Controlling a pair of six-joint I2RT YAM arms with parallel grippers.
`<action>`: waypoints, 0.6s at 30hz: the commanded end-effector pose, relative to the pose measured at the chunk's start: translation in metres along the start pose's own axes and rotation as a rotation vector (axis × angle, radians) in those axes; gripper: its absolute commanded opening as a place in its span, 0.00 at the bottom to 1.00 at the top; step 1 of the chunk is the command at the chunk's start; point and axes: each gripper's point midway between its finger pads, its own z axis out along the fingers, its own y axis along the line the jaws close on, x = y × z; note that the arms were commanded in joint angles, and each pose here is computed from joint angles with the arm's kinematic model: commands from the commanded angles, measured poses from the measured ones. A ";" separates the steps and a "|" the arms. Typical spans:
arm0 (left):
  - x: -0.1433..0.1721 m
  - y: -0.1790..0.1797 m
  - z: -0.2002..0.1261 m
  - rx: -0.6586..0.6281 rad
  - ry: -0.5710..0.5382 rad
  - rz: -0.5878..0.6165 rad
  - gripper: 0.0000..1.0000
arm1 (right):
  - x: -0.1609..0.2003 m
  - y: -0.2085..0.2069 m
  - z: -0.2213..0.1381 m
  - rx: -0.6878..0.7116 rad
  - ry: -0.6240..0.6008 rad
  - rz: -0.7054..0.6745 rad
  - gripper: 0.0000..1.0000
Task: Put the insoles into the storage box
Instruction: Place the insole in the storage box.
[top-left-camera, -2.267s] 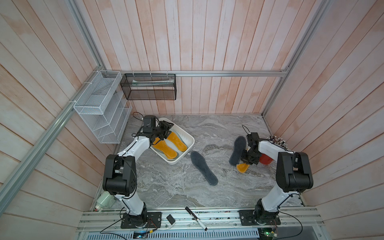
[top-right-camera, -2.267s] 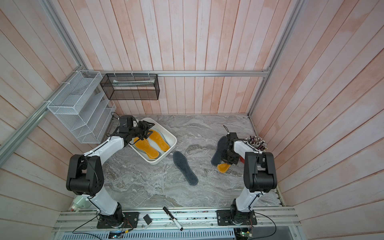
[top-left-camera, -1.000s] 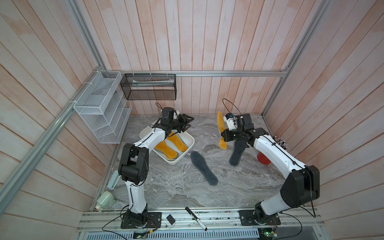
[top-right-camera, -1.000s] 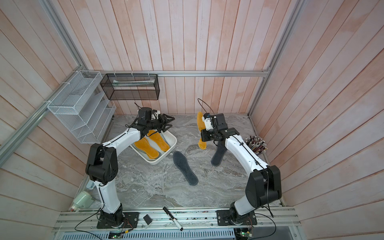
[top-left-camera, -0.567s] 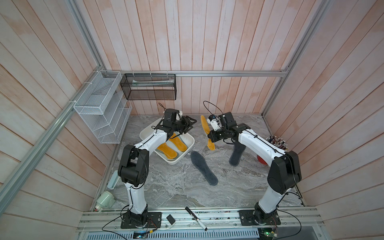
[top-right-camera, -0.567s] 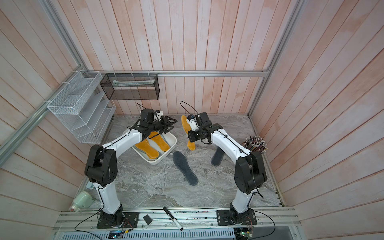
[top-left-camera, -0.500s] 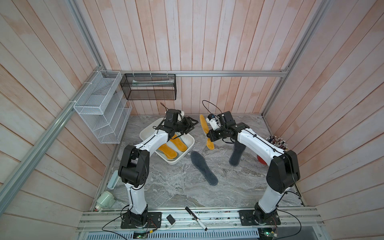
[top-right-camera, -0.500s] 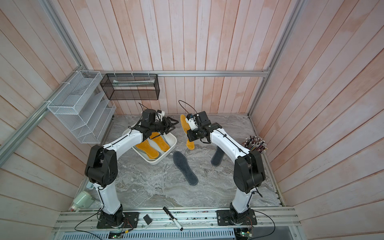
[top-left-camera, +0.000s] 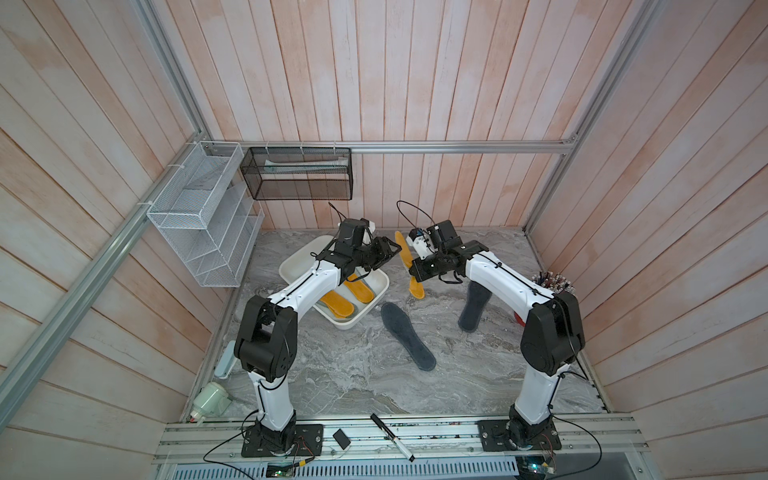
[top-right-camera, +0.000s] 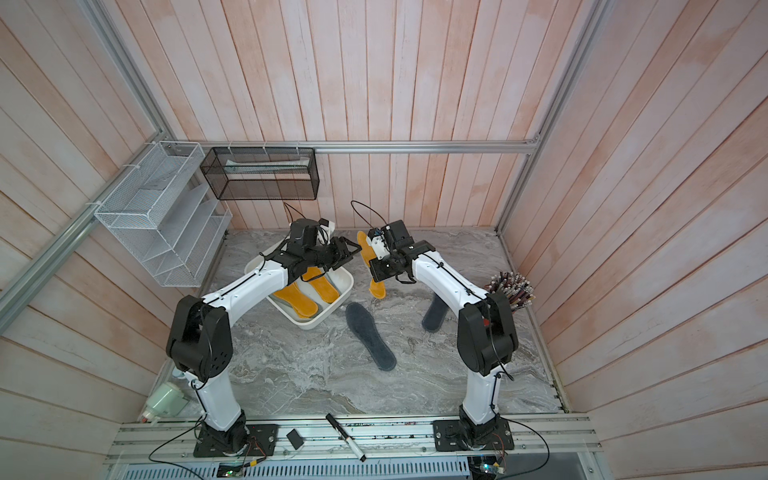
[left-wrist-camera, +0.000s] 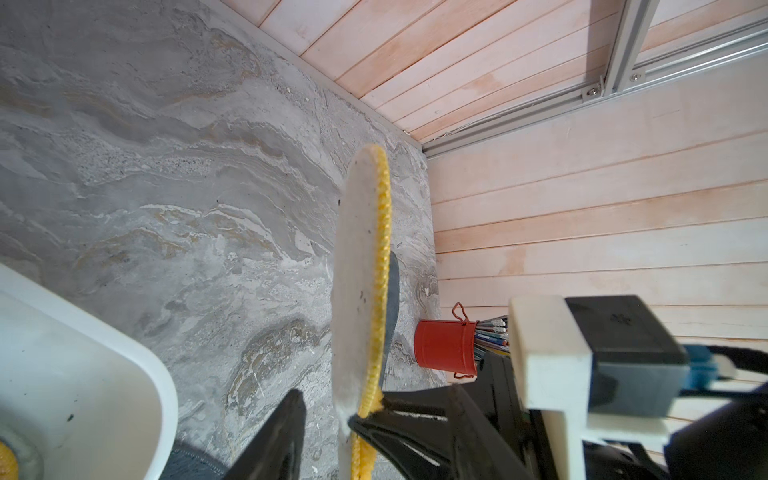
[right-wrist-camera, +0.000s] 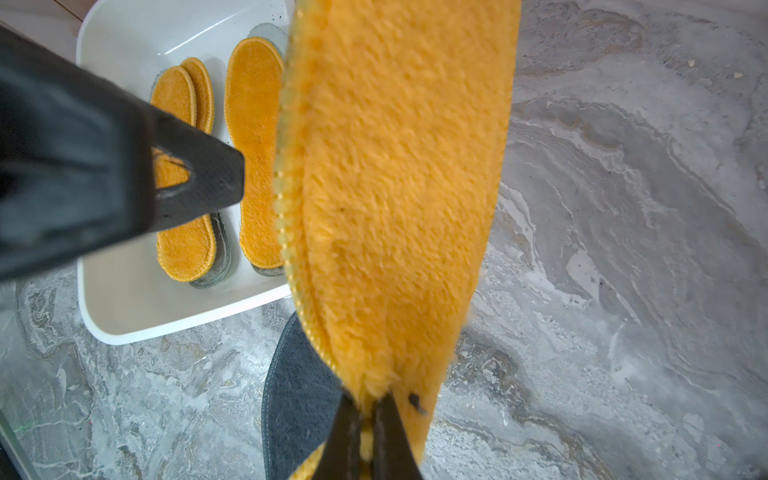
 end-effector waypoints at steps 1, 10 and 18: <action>-0.005 -0.006 -0.005 -0.002 -0.014 0.034 0.54 | -0.008 0.010 -0.003 -0.016 -0.014 -0.029 0.00; -0.006 -0.002 0.006 -0.006 0.003 0.027 0.36 | -0.009 0.019 0.003 0.002 0.010 -0.064 0.00; -0.002 0.007 0.006 -0.027 0.001 0.036 0.25 | -0.017 0.023 0.002 0.004 -0.001 -0.080 0.00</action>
